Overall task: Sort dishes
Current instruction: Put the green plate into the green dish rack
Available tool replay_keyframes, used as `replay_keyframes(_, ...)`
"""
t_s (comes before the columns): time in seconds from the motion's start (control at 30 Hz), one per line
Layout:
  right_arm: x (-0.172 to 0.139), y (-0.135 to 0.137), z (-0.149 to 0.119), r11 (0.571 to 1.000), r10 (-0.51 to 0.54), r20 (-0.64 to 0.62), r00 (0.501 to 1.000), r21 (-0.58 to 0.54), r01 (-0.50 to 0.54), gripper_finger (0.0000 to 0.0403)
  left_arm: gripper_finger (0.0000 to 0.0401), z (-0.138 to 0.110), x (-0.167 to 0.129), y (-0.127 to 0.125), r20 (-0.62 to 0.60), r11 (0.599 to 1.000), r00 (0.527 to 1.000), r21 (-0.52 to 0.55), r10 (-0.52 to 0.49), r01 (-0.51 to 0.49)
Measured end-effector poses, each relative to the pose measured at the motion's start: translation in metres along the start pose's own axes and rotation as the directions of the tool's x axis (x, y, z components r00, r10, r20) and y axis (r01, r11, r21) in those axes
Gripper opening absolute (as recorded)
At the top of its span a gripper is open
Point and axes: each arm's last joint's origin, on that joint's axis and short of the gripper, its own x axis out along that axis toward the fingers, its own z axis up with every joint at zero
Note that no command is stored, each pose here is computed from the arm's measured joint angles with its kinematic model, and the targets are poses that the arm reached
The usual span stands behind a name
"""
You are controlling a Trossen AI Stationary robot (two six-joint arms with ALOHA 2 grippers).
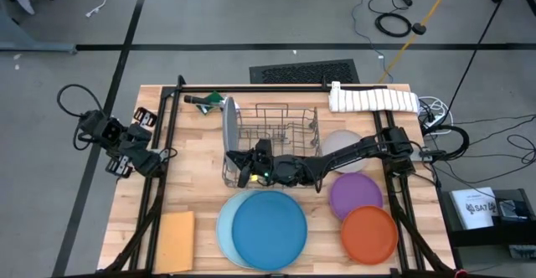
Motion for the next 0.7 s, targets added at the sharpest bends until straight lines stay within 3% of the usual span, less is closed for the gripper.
replay_keyframes(0.47, 0.006, -0.014, -0.025, 0.998, -0.041, -0.058, 0.997, 0.038, 0.044, 0.0000, 0.0045, 0.000, 0.000, 0.000, 0.000, 1.000, 1.000, 0.005, 0.001, -0.001)
replay_keyframes(0.7, 0.006, -0.018, -0.030, 0.998, -0.070, -0.087, 0.994, 0.003, 0.070, 0.0000, 0.0045, 0.000, 0.000, 0.000, 0.000, 1.000, 1.000, 0.005, 0.004, -0.004)
